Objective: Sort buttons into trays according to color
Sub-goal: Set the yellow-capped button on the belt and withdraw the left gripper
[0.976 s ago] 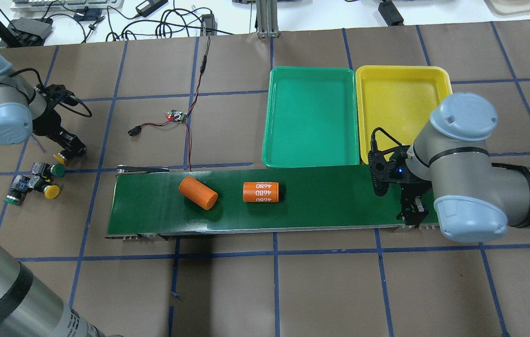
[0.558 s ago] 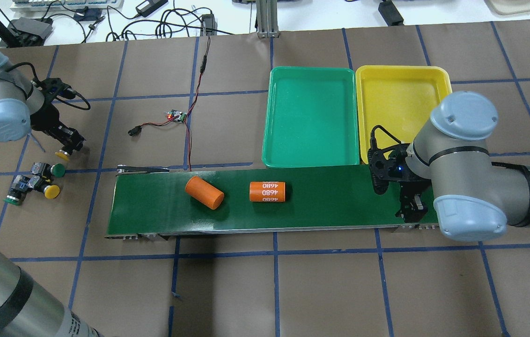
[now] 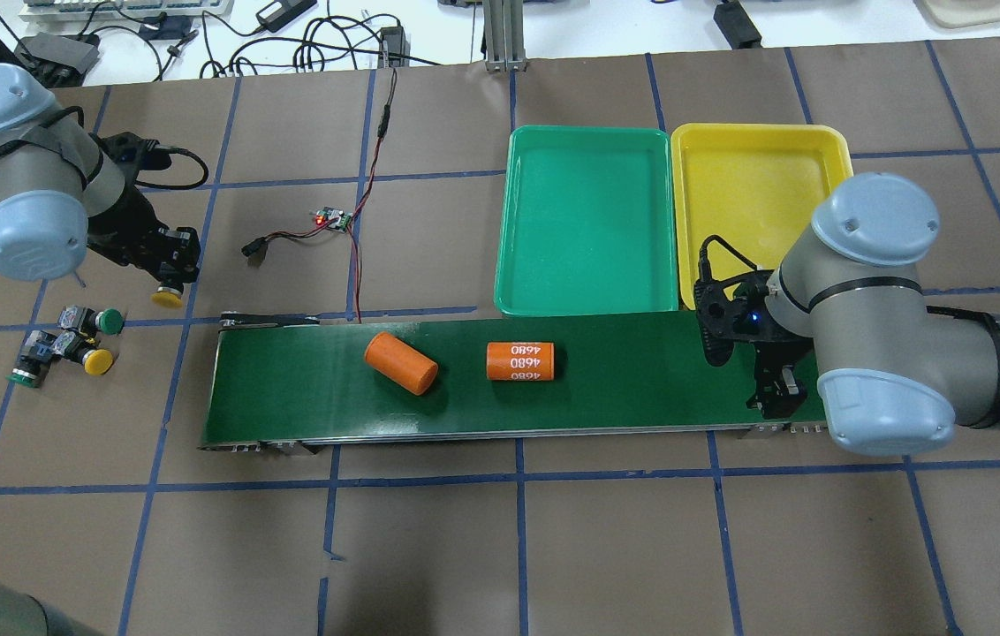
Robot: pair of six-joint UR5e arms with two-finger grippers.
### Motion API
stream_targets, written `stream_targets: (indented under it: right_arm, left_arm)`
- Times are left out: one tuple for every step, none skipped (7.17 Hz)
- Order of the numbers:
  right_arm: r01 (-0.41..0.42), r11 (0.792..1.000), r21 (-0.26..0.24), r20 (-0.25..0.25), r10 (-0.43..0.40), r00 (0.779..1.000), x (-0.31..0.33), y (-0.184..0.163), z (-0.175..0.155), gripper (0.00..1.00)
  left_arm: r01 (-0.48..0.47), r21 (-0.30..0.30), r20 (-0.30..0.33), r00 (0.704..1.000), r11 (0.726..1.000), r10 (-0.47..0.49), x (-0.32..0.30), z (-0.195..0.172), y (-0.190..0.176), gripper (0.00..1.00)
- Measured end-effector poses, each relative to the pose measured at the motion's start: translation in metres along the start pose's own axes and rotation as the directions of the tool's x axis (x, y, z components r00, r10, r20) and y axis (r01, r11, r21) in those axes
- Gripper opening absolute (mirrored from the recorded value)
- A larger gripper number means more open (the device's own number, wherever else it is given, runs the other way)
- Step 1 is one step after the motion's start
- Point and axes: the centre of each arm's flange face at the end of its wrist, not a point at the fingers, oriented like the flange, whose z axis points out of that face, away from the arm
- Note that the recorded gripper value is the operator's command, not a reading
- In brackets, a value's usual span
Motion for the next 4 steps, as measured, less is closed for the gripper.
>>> stream_targets:
  right_arm:
    - [-0.001,1.000,-0.001,-0.002,0.001,1.000,0.000,0.000,-0.001,1.00]
    - [0.000,1.000,-0.001,-0.002,0.000,1.000,0.000,0.000,-0.001,1.00]
    - [-0.003,1.000,-0.001,-0.002,0.003,1.000,0.000,0.000,-0.001,1.00]
    - [-0.004,1.000,-0.001,0.000,0.004,1.000,0.000,0.000,0.000,1.00]
  left_arm:
    - [0.053,0.011,0.000,0.999,0.999,-0.053,0.028,-0.013,0.018,0.23]
    - [0.088,0.013,-0.005,0.996,0.996,-0.088,0.057,-0.021,0.036,0.23]
    - [0.115,0.001,-0.015,0.993,0.993,-0.115,0.086,-0.020,0.056,0.23]
    - [0.139,-0.018,-0.021,0.990,0.990,-0.139,0.107,-0.013,0.078,0.23]
